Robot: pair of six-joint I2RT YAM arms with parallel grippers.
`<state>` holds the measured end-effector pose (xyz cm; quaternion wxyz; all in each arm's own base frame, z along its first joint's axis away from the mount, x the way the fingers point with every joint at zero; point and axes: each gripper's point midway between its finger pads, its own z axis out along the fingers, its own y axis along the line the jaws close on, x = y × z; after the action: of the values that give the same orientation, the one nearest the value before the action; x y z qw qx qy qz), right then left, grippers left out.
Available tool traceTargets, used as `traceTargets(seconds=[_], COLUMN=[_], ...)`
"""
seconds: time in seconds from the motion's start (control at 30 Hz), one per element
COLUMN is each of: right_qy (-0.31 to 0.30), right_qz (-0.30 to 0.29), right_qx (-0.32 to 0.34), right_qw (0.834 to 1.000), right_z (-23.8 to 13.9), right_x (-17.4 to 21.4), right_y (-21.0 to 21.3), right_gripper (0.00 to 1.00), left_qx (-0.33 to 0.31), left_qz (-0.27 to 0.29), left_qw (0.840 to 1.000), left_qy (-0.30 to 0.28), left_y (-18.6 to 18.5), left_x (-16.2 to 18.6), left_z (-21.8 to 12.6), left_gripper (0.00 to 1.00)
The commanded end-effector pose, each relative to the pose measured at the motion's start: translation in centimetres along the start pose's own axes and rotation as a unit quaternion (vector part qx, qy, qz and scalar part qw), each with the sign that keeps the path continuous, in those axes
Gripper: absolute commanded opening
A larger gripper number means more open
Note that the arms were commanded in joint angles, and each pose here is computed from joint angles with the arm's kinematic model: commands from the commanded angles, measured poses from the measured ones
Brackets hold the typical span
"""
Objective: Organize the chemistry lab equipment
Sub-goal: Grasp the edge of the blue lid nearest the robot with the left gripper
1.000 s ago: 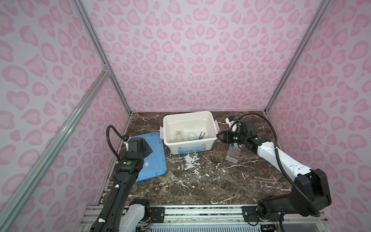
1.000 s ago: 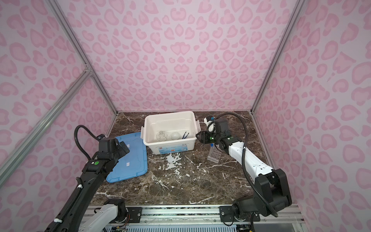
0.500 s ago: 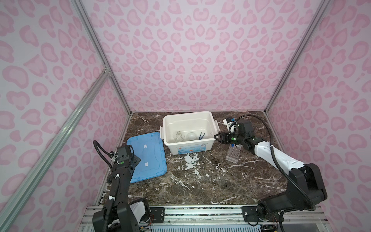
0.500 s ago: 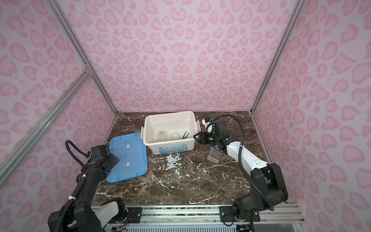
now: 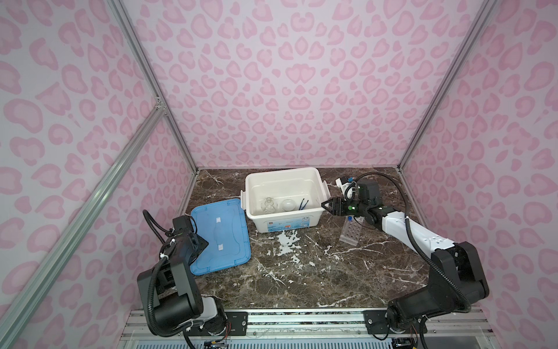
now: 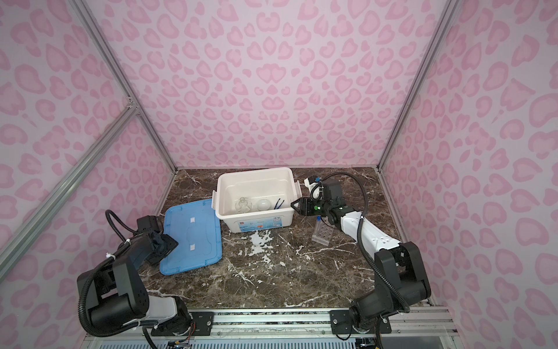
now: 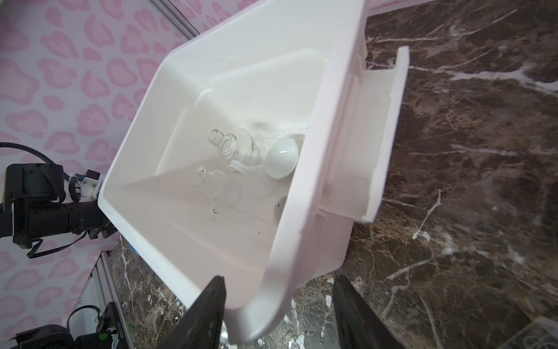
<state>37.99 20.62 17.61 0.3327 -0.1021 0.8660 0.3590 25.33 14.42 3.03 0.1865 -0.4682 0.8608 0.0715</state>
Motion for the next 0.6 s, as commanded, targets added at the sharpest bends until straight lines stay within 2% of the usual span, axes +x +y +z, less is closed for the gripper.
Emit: traceTargets(seconds=[0.0, 0.23, 0.43, 0.57], right_qy=[0.002, -0.001, -0.005, -0.007], right_qz=[-0.003, -0.001, 0.005, 0.007], right_qx=[-0.002, 0.005, 0.009, 0.011], right_qw=[1.0, 1.0, 1.0, 1.0], right_z=[0.1, -0.1, -0.3, -0.4], right_x=[0.1, -0.2, -0.3, -0.5], right_y=[-0.1, -0.6, -1.1, -1.3], right_gripper=[0.59, 0.59, 0.59, 0.59], left_qx=[0.018, 0.03, 0.045, 0.045], left_qz=[0.011, 0.019, 0.025, 0.04], left_qw=[1.0, 0.999, 0.998, 0.997], left_qy=[0.007, 0.037, 0.048, 0.055], left_y=[-1.1, -1.8, -2.5, -3.0], left_x=[-0.5, 0.4, 0.8, 1.2], left_z=[0.5, 1.6, 1.7, 1.8], left_gripper=[0.71, 0.55, 0.28, 0.18])
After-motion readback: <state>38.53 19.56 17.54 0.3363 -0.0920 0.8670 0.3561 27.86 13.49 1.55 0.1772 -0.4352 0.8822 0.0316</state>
